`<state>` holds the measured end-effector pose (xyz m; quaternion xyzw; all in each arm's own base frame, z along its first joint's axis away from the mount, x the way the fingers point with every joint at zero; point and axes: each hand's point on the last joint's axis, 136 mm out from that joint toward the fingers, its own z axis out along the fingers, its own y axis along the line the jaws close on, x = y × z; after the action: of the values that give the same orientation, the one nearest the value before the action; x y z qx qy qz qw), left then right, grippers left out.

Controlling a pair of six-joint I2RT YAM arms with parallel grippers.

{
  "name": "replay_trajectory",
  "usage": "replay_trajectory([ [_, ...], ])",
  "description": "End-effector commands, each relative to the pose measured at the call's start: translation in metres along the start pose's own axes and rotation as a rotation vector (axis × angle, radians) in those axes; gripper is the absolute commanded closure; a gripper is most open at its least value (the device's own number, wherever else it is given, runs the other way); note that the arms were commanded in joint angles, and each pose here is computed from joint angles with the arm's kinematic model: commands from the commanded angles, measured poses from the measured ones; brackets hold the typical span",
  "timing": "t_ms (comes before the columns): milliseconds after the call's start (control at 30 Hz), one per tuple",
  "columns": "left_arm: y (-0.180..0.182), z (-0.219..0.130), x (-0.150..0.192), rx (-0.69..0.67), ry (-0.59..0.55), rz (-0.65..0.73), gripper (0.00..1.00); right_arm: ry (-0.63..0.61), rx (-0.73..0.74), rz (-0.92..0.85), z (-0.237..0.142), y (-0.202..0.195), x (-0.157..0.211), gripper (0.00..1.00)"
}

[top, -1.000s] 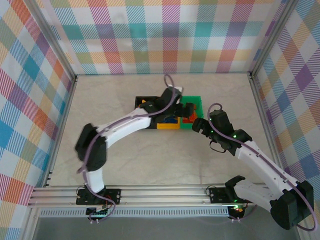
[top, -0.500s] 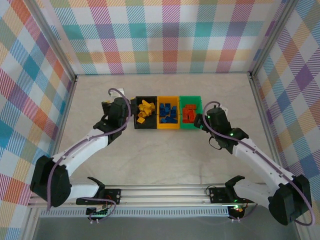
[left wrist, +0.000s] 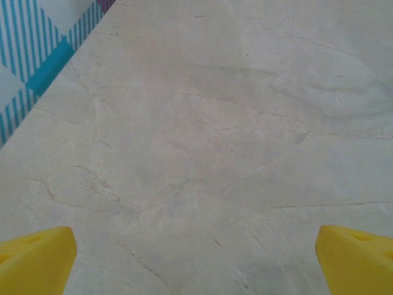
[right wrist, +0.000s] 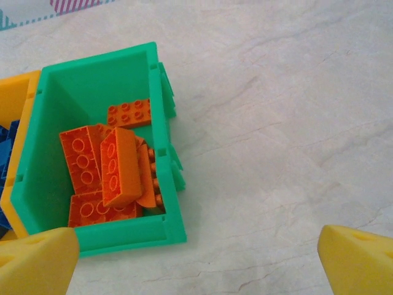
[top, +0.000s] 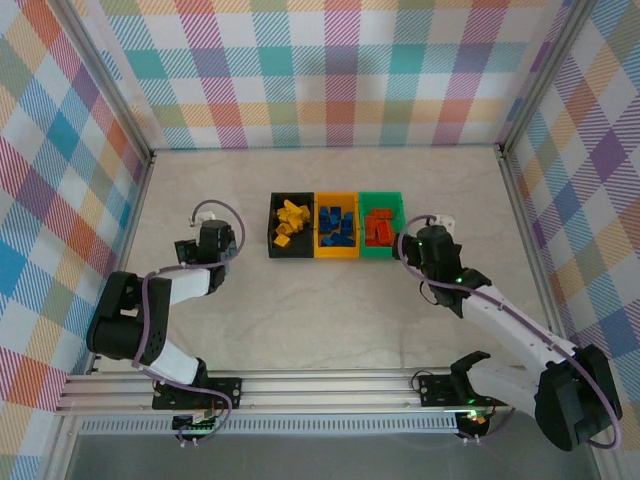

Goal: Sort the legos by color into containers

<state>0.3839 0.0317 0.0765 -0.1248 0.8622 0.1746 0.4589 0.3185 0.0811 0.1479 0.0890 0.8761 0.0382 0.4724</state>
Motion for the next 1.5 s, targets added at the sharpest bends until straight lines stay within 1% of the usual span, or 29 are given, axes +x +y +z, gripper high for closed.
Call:
replay_trajectory([
  [0,-0.020,0.002,-0.021,0.127,-0.093,-0.050,0.00,-0.147,-0.032,-0.017,-0.004,0.002,-0.029,0.00],
  [67,-0.028,-0.006,-0.020,0.200,-0.138,-0.043,0.00,-0.188,-0.022,-0.029,-0.004,-0.004,-0.038,0.00],
  [100,-0.024,-0.009,-0.018,0.204,-0.163,-0.066,0.00,-0.211,-0.008,-0.033,-0.005,-0.009,-0.044,0.00],
  [133,-0.025,-0.011,-0.011,0.238,-0.176,-0.074,0.00,-0.226,0.007,-0.037,-0.005,-0.015,-0.049,0.00],
  [167,-0.032,-0.015,-0.012,0.286,-0.258,-0.061,0.00,-0.244,0.020,-0.048,-0.004,-0.021,-0.056,0.00],
  [200,-0.036,-0.015,-0.007,0.285,-0.229,-0.040,0.00,-0.254,0.037,-0.063,-0.003,-0.028,-0.060,0.00],
  [233,-0.036,-0.012,-0.005,0.284,-0.172,-0.038,0.00,-0.262,0.050,-0.076,-0.002,-0.034,-0.063,0.00],
  [267,-0.034,-0.009,-0.011,0.298,-0.204,-0.066,0.00,-0.267,0.065,-0.102,0.002,-0.041,-0.066,0.00],
  [300,-0.032,-0.007,-0.006,0.287,-0.170,-0.071,0.00,-0.267,0.085,-0.125,0.007,-0.048,-0.065,0.00],
  [433,-0.026,-0.007,-0.009,0.264,-0.185,-0.087,0.00,-0.236,0.135,-0.194,0.036,-0.069,-0.047,0.01],
  [533,-0.026,-0.007,-0.008,0.266,-0.180,-0.087,0.00,-0.262,0.067,-0.184,0.056,-0.066,-0.038,0.00],
  [567,-0.026,-0.007,-0.009,0.265,-0.183,-0.089,0.00,-0.297,0.050,-0.178,0.060,-0.064,-0.042,0.00],
  [600,-0.025,-0.007,-0.008,0.265,-0.181,-0.089,0.00,-0.255,0.034,-0.179,0.068,-0.063,-0.037,0.00],
  [700,-0.026,-0.007,-0.008,0.265,-0.180,-0.089,0.00,-0.236,0.005,-0.186,0.087,-0.062,-0.019,0.00],
  [733,-0.026,-0.007,-0.009,0.266,-0.181,-0.089,0.00,-0.266,-0.006,-0.178,0.089,-0.063,-0.021,0.00],
  [767,-0.026,-0.007,-0.008,0.265,-0.180,-0.088,0.00,-0.221,-0.028,-0.155,0.090,-0.066,-0.014,0.00],
  [833,-0.026,-0.007,-0.009,0.266,-0.182,-0.088,0.00,-0.239,-0.036,-0.129,0.097,-0.072,-0.014,0.00],
  [900,-0.026,-0.007,-0.009,0.266,-0.181,-0.090,0.00,-0.217,-0.038,-0.121,0.097,-0.073,-0.012,0.00],
  [933,-0.026,-0.007,-0.009,0.265,-0.181,-0.087,0.00,-0.235,-0.040,-0.125,0.097,-0.073,-0.012,0.00],
  [967,-0.026,-0.007,-0.009,0.266,-0.181,-0.089,0.00,-0.215,-0.036,-0.122,0.098,-0.073,-0.010,0.00],
  [1467,-0.026,-0.007,-0.009,0.267,-0.180,-0.087,0.00,-0.220,-0.037,-0.126,0.097,-0.073,-0.011,0.00],
])
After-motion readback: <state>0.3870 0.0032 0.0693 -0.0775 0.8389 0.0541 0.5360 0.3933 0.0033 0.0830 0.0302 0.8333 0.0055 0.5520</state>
